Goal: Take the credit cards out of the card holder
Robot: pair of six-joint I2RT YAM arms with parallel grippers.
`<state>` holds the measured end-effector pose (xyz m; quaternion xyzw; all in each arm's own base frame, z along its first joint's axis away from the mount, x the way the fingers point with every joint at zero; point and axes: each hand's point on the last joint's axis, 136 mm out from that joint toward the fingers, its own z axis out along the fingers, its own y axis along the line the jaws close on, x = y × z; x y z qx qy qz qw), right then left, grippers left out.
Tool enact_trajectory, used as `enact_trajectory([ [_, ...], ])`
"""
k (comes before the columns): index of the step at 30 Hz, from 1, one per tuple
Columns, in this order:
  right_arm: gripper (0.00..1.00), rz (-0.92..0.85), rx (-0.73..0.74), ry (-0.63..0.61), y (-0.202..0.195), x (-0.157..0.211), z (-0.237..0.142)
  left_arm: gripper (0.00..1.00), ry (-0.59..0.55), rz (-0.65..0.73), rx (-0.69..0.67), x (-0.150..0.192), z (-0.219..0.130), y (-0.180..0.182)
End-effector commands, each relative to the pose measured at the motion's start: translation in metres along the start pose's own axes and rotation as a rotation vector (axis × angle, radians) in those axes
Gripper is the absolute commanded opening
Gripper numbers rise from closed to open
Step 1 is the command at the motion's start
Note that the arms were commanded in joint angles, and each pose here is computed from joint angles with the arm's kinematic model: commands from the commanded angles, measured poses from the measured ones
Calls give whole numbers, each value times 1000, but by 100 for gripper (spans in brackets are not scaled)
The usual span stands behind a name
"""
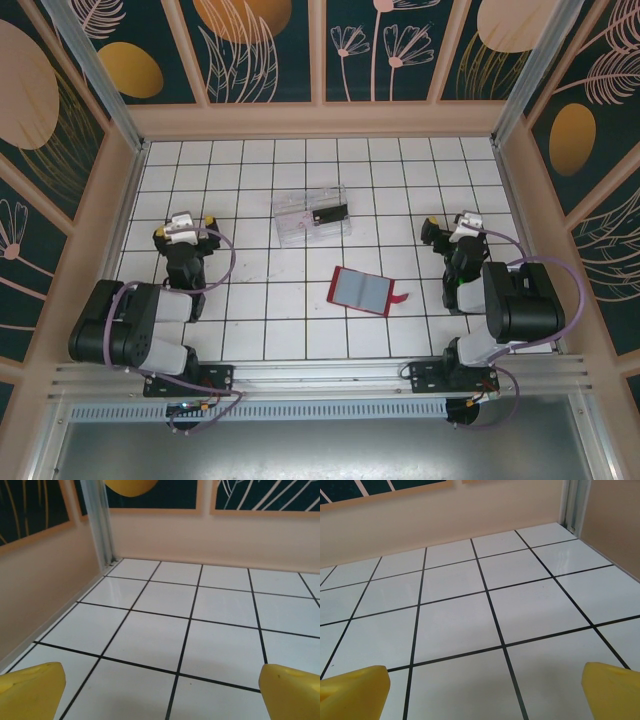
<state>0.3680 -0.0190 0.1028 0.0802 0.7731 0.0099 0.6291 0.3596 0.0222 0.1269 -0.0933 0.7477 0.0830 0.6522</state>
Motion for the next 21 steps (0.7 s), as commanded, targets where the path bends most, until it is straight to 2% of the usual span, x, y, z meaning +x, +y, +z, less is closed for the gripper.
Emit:
enact_trajectory([
  [1,99,-10,-18,-70,5,-20,3,99,-44,-9,64,-18,12,-10],
  [4,99,-11,-20,-73,6,-21,3,98,-29,-38,156,-13,17,-14],
  [5,99,-10,-19,-73,5,-21,3,99,-67,-50,148,-15,12,-10],
  [7,99,-11,-19,-70,5,-20,3,98,-35,-29,177,-10,13,-16],
  [21,99,-7,-12,-77,4,-21,2,99,-38,-40,141,-11,14,-10],
])
